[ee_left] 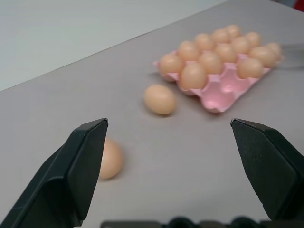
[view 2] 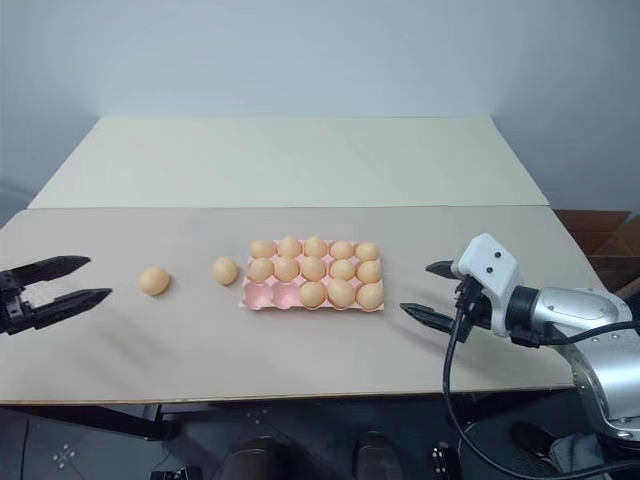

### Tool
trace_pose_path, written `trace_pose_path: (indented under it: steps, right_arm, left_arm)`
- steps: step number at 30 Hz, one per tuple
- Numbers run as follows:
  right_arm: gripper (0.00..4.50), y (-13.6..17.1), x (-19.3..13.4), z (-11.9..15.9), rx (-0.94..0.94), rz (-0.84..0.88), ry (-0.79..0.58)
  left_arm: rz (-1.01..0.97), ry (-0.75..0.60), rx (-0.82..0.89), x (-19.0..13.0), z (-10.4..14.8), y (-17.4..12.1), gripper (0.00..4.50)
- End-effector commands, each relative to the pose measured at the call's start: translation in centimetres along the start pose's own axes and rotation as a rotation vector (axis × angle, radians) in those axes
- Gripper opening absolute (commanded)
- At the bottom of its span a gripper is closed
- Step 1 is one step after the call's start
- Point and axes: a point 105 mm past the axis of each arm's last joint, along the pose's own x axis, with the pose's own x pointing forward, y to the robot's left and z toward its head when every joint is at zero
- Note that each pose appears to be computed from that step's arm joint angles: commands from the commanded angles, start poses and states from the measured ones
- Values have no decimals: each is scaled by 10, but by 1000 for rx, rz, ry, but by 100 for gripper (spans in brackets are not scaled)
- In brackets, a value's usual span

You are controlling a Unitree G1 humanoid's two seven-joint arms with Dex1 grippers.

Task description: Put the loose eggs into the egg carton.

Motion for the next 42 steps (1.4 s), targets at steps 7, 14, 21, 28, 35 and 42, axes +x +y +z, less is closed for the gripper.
trace_pose_path:
  steps: [7, 14, 21, 28, 35, 42]
  right_arm:
    - [445, 0, -6, 22, -67, -3, -67]
    - [445, 2, -10, 28, -80, -19, -78]
    - [445, 0, -13, 30, -82, -39, -78]
    - [445, 0, -14, 34, -83, -47, -85]
    - [450, -1, -14, 38, -72, -67, -97]
    - [450, -5, -16, 40, -51, -94, -106]
  left_arm:
    - [346, 67, -166, 37, -24, 31, 450]
    - [273, 25, -224, 63, -16, 13, 450]
    - [317, 106, -249, 90, -27, 13, 450]
    - [432, 258, -310, 109, -49, 30, 450]
    - [396, 276, -297, 125, -51, 27, 261]
    - [388, 260, -286, 121, -46, 29, 174]
